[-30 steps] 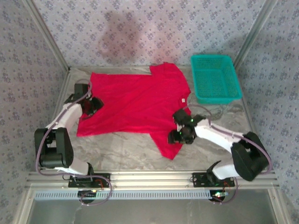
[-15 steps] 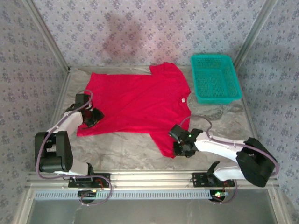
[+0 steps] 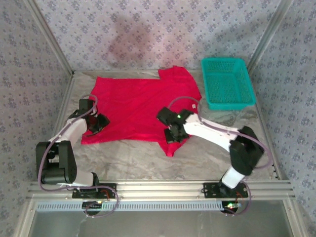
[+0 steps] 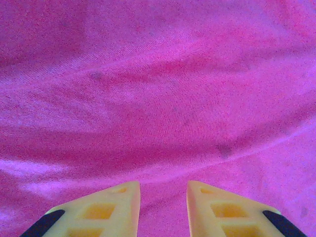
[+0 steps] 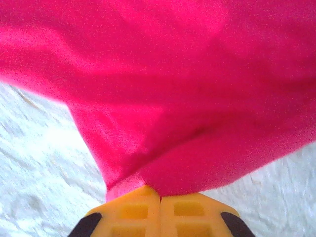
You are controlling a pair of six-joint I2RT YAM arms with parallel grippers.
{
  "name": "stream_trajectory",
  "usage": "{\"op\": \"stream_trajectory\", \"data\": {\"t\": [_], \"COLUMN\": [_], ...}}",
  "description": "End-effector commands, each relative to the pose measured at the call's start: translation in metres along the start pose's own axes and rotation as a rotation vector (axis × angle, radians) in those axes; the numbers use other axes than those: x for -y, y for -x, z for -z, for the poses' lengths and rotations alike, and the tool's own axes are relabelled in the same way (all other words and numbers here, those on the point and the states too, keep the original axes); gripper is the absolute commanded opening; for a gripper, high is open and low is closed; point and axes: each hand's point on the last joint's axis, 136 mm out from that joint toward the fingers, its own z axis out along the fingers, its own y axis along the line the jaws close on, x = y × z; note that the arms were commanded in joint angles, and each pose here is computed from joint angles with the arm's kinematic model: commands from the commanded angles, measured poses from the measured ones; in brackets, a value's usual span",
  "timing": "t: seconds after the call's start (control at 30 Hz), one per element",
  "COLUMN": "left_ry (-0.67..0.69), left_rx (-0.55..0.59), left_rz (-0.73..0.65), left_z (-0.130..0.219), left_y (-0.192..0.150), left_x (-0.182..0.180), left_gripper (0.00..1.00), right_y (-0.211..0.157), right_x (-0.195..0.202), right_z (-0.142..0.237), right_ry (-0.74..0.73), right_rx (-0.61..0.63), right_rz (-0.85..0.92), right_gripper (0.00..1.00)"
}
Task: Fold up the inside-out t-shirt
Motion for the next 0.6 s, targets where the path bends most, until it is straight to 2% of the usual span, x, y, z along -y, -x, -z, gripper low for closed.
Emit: {"op": "stream_trajectory", "data": {"t": [0.0,0.1,0.2,0.3,0.43,0.57], "left_ry": [-0.009,-0.006,-0.003,-0.011,-0.025,-0.020], "left_rx": [-0.007,-0.015,-0.015,-0.017,-0.027,-0.030], "left_rz": [-0.010,-0.012,-0.014,-0.012,-0.010,-0.013], "left_z": [-0.003,-0.006,-0.007,-0.009,-0.011,-0.010], "left_y": [0.000,-0.001,-0.001,-0.001,-0.001,-0.001], "left_x": [0.002,0.001,0.000,0.002,0.004,0.003], "left_gripper": [0.30,0.30,0.30,0.30,0.29,0.29], "right_y": [0.028,0.050,0.042,0.018,-0.023,-0.026], "right_x": [0.009,0.011,0.015,0.022,0.027,0.009], "right_z": [-0.008,-0.001,0.012,0.012,-0.013,-0.025], "right_ry": [-0.105,-0.114,-0.073,-0.010,0.141,0.319], "right_rx": [-0.022,0.028,0.061,0.066,0.022,0.065], "right_rz": [0.091,0.074,0.047,-0.007,-0.130,-0.206], "right_gripper": [0.34,0.49,0.56,0.55,0.44,0.49]}}
